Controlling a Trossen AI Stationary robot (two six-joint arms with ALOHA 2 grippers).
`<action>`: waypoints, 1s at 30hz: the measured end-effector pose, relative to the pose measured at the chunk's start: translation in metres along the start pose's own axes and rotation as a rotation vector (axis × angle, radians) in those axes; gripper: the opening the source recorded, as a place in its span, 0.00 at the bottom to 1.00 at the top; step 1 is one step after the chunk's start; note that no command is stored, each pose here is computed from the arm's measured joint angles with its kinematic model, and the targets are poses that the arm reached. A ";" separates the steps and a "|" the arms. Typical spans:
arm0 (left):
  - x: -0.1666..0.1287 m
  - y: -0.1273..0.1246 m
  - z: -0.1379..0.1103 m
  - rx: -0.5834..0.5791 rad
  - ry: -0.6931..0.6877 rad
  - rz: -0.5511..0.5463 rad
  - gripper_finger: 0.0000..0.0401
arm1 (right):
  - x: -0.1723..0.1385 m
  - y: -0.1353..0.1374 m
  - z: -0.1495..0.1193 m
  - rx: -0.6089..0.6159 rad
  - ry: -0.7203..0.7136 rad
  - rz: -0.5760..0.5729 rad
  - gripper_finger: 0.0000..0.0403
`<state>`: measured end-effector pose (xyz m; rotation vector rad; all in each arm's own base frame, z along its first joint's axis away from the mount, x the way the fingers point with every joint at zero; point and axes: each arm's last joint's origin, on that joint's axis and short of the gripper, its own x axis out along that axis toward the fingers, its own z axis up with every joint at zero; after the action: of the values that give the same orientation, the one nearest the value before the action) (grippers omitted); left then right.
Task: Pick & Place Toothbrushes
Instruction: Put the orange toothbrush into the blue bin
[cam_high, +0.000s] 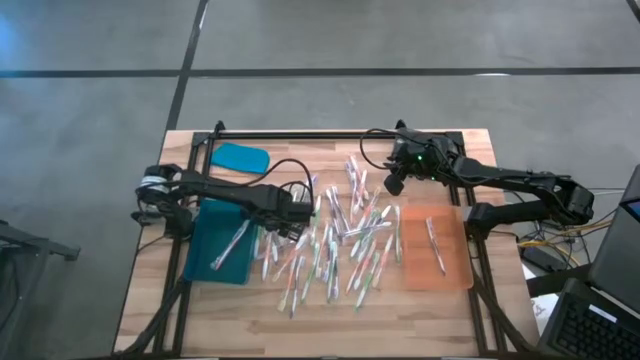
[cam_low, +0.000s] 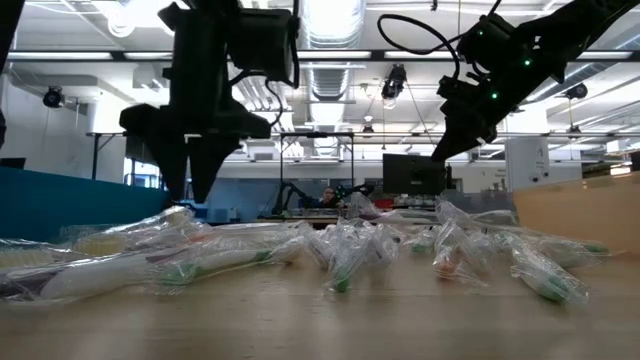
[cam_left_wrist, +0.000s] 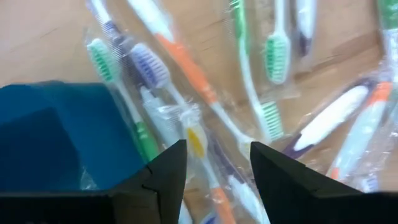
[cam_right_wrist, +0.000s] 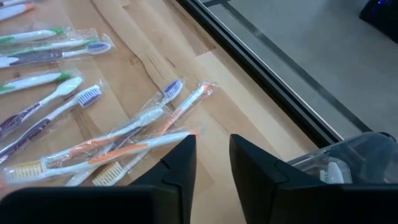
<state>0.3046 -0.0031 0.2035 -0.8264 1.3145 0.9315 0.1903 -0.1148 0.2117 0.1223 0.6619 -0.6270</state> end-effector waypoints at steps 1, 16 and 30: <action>0.000 0.000 0.001 0.000 -0.001 -0.003 0.45 | 0.000 0.000 0.000 0.000 0.000 0.000 0.22; 0.016 0.005 -0.003 -0.027 0.029 0.000 0.45 | 0.000 0.000 0.000 -0.001 0.001 0.000 0.23; 0.026 0.012 -0.001 -0.043 0.017 0.017 0.43 | 0.001 0.000 -0.003 -0.019 0.009 -0.001 0.32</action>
<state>0.2942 0.0029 0.1775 -0.8589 1.3216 0.9715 0.1892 -0.1141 0.2087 0.1075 0.6769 -0.6217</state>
